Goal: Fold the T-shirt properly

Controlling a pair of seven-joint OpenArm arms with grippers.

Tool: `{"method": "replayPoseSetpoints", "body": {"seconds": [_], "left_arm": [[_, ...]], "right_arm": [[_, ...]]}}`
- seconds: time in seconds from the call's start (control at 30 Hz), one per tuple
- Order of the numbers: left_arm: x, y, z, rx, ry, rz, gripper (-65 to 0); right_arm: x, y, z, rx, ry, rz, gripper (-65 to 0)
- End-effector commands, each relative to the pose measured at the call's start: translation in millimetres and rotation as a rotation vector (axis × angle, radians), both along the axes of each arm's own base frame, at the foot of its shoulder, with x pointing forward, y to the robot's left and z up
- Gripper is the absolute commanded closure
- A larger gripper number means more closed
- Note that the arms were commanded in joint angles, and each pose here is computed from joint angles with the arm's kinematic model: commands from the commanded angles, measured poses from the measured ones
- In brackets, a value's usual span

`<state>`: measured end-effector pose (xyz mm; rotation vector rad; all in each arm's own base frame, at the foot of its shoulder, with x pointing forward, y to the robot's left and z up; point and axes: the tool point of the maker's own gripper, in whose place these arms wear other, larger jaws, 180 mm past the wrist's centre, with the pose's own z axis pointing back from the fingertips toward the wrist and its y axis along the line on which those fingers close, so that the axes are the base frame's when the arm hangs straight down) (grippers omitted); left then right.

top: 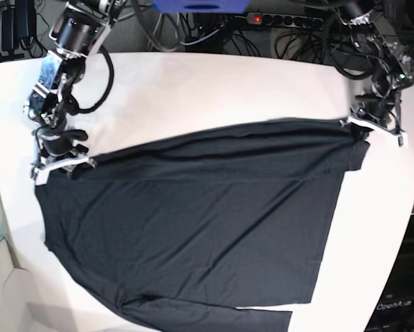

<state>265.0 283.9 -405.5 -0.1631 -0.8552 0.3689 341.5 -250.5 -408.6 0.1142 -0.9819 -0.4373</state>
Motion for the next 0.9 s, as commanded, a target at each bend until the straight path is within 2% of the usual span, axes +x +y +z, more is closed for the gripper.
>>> {"method": "replayPoseSetpoints", "body": {"seconds": [0.0,0.4,0.77,0.87], "left_arm": [[11,5,14,0.013,-0.047,-0.002,0.0],[11,2,11,0.001,-0.044,0.000,0.0],[10,-2,9,-0.009,-0.045,0.001,0.0],[10,-3,9,-0.011,-0.044,0.001,0.0]], "right_arm": [[8,-6,14,-0.014,-0.047,-0.012,-17.0],[-12,16,-9,0.039,0.002,-0.011,-17.0],[-2,18,-1,0.038,-0.026,-0.003,-16.5],[3,22,-12,0.066,0.001,0.000,-16.5]]}}
